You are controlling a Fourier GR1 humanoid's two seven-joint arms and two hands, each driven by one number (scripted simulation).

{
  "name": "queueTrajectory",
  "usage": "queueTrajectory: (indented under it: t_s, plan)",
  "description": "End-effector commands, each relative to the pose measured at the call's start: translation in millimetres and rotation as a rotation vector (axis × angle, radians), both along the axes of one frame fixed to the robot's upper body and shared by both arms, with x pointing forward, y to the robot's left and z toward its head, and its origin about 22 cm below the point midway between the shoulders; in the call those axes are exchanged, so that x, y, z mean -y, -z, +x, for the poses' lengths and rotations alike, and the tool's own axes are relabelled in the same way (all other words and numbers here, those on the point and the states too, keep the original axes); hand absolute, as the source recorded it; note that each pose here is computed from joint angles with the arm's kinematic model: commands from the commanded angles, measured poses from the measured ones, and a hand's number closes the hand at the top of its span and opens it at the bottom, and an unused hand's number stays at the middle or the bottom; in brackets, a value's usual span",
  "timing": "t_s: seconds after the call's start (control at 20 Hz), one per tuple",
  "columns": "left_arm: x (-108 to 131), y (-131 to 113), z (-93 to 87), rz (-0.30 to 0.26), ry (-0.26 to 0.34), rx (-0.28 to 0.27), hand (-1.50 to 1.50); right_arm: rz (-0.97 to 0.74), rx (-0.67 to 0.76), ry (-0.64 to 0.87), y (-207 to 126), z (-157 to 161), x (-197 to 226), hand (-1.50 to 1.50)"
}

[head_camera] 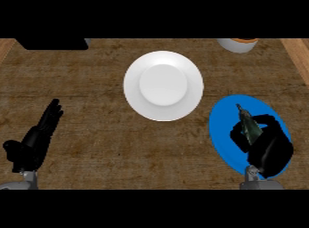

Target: Pick the eggplant from the plate and place it in the plate

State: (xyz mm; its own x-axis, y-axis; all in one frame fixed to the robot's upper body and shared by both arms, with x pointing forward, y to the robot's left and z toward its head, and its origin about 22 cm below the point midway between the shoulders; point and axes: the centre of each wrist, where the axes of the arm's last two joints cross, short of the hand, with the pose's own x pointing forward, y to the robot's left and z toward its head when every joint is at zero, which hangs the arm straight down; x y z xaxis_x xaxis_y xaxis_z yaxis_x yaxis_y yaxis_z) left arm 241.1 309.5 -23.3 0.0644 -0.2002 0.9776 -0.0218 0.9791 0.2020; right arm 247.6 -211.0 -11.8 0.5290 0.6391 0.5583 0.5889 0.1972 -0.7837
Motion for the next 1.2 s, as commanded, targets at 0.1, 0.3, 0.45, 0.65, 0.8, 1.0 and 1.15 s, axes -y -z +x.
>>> queueTrajectory:
  t_s: [0.1, 0.3, 0.45, 0.65, 0.8, 1.0, 1.15]
  plan:
    - [19, -9, 13.1, -0.007, 0.047, 0.031, 0.0, -0.021, -0.006, 0.05, -55, 30, -53, 1.5]
    - [15, -4, 18.0, -0.008, 0.055, 0.011, 0.0, -0.028, -0.019, 0.088, -93, 48, -100, 1.5]
    - [23, -6, 14.9, -0.001, 0.088, 0.016, 0.0, -0.028, -0.029, 0.108, -117, 71, -122, 1.5]
    - [32, -13, 23.5, -0.017, 0.108, 0.027, 0.0, -0.039, -0.061, 0.111, -119, 95, -134, 1.5]
    - [34, -14, 34.0, -0.009, 0.101, 0.034, 0.0, -0.008, -0.088, 0.11, -123, 110, -136, 1.5]
    - [37, -15, 32.9, -0.016, 0.115, 0.042, 0.0, 0.062, -0.006, 0.142, -120, 126, -127, 1.5]
    - [27, -9, 29.6, -0.004, 0.109, 0.02, 0.0, 0.12, 0.05, 0.196, -121, 136, -112, -1.5]
